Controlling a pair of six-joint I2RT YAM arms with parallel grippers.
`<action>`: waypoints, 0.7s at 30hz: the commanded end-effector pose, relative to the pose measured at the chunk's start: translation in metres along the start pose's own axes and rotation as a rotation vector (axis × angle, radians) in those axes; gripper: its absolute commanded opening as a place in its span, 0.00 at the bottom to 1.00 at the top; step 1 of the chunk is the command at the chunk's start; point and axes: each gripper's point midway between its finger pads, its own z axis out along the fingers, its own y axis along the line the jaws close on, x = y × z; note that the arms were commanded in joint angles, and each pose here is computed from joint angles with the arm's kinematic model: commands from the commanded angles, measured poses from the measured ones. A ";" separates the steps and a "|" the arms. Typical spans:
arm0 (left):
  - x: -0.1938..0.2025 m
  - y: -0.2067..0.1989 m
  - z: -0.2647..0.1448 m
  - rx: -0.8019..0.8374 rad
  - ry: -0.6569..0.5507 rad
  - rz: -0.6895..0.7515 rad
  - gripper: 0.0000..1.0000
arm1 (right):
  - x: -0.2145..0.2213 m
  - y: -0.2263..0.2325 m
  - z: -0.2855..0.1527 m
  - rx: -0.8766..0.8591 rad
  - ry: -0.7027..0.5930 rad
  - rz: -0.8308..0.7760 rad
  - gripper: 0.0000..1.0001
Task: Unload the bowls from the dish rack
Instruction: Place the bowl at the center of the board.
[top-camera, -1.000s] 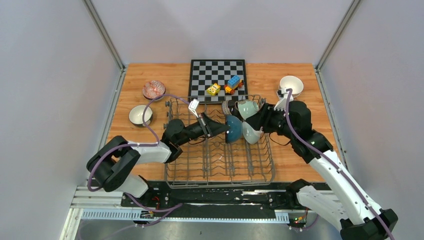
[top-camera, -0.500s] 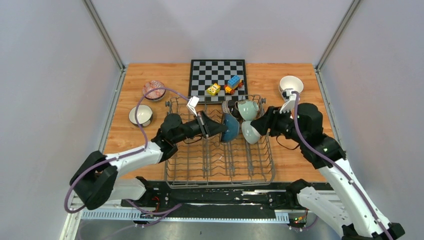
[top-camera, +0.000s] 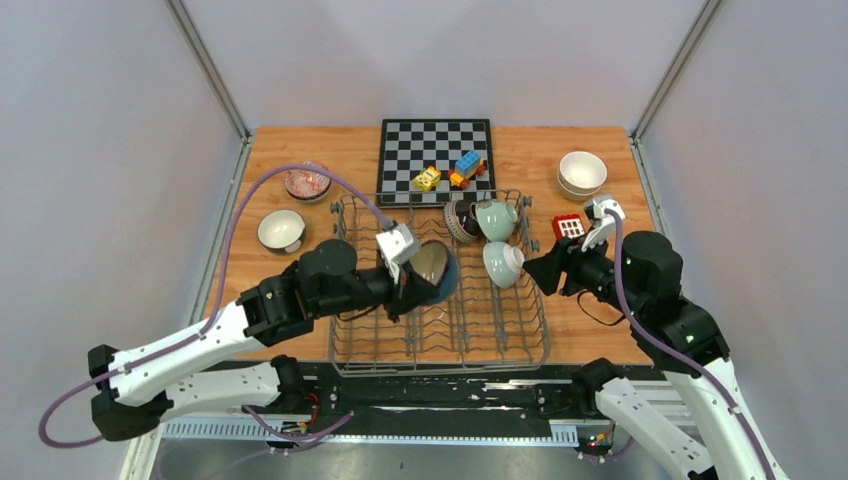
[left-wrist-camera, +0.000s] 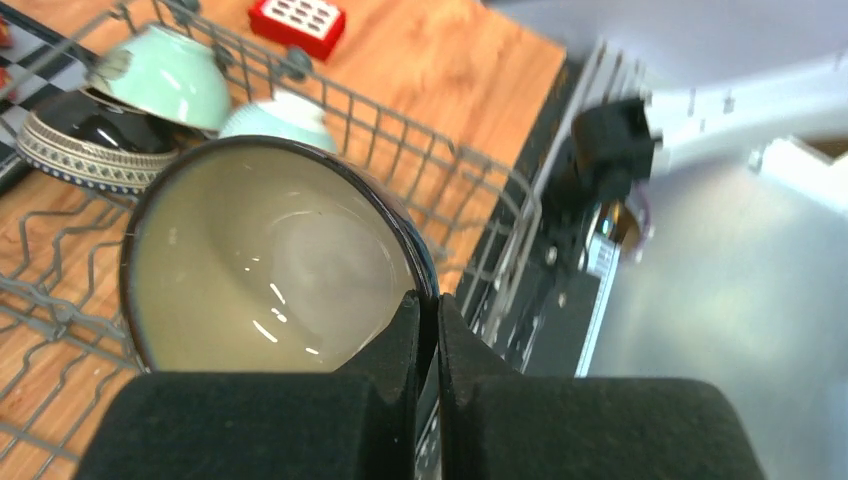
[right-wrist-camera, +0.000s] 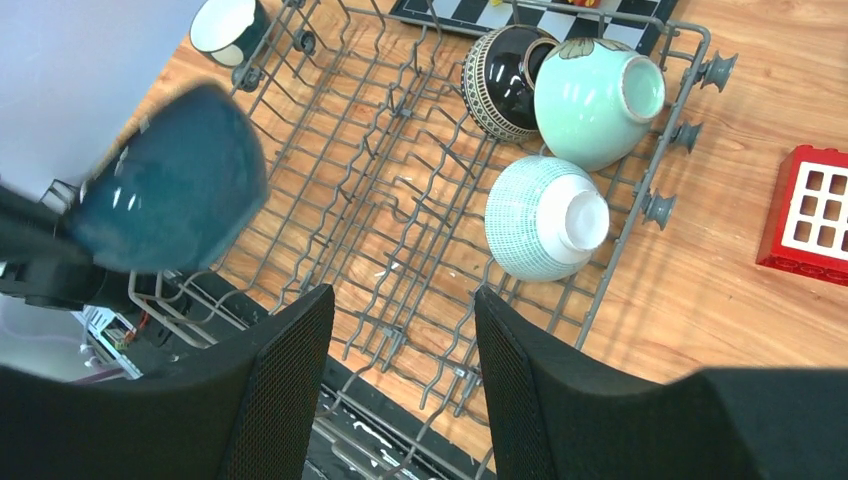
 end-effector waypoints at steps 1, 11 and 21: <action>0.013 0.008 -0.019 -0.121 0.101 0.267 0.00 | -0.008 0.000 -0.004 0.003 0.006 -0.029 0.58; 0.051 -0.022 -0.035 -0.130 0.338 0.852 0.00 | -0.018 0.022 0.012 -0.101 0.109 -0.003 0.56; 0.107 -0.047 -0.040 0.154 0.472 1.224 0.00 | 0.000 0.068 0.021 -0.155 0.361 -0.242 0.55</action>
